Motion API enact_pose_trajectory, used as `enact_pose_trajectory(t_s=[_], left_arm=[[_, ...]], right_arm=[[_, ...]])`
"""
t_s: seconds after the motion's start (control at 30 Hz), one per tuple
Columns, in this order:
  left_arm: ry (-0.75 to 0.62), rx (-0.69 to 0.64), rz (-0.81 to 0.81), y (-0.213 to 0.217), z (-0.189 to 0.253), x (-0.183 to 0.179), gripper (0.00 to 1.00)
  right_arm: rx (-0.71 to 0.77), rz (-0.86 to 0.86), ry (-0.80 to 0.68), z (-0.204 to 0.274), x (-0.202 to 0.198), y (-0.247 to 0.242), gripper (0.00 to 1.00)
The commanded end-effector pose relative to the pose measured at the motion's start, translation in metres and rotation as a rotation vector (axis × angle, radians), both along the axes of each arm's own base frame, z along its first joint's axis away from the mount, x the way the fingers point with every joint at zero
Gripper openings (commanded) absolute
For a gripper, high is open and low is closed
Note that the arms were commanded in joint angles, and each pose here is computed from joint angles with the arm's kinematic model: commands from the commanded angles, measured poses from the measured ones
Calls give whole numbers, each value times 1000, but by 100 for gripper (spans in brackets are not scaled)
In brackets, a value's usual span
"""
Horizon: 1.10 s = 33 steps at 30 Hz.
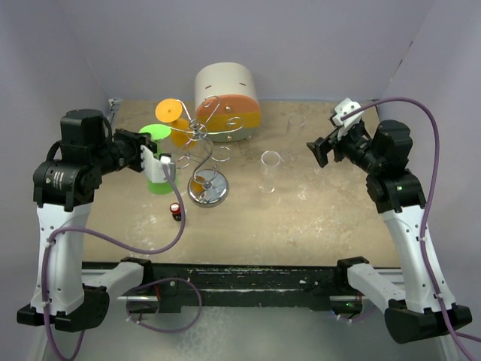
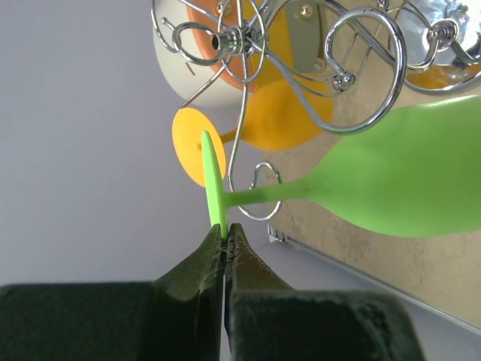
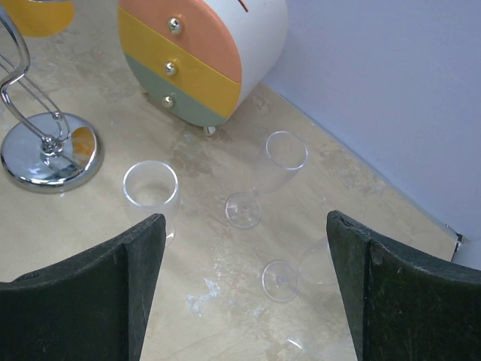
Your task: Place the wine glass upside down on the wine glass rack
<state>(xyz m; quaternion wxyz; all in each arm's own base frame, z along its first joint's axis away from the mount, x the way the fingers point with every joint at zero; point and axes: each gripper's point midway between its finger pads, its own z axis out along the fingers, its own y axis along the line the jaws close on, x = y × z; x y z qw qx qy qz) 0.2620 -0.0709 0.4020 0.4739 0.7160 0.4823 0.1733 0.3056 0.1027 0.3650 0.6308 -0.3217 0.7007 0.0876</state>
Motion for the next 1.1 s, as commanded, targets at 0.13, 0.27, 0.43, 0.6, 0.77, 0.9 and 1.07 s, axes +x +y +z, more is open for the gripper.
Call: enact_pose_trajectory(t_s=[0.13, 0.27, 0.43, 0.6, 0.77, 0.9, 1.07], left_arm=[[-53, 29, -135, -22, 6, 16, 0], [-55, 23, -154, -27, 6, 26, 0], [-72, 21, -156, -30, 7, 40, 0], [-81, 13, -130, -28, 7, 49, 0], [-89, 16, -90, -23, 5, 56, 0], [-97, 21, -68, -20, 5, 61, 0], [-103, 41, -29, -13, 4, 65, 0]], right_arm=[[0, 20, -58, 11, 0, 1, 89], [0, 17, -59, 11, 1, 0, 89], [0, 19, -56, 11, 1, 0, 89], [0, 20, -54, 10, 0, -1, 89], [-2, 22, -51, 9, 1, 0, 89], [-1, 25, -48, 8, 1, 0, 89], [-1, 26, -46, 8, 1, 0, 89]])
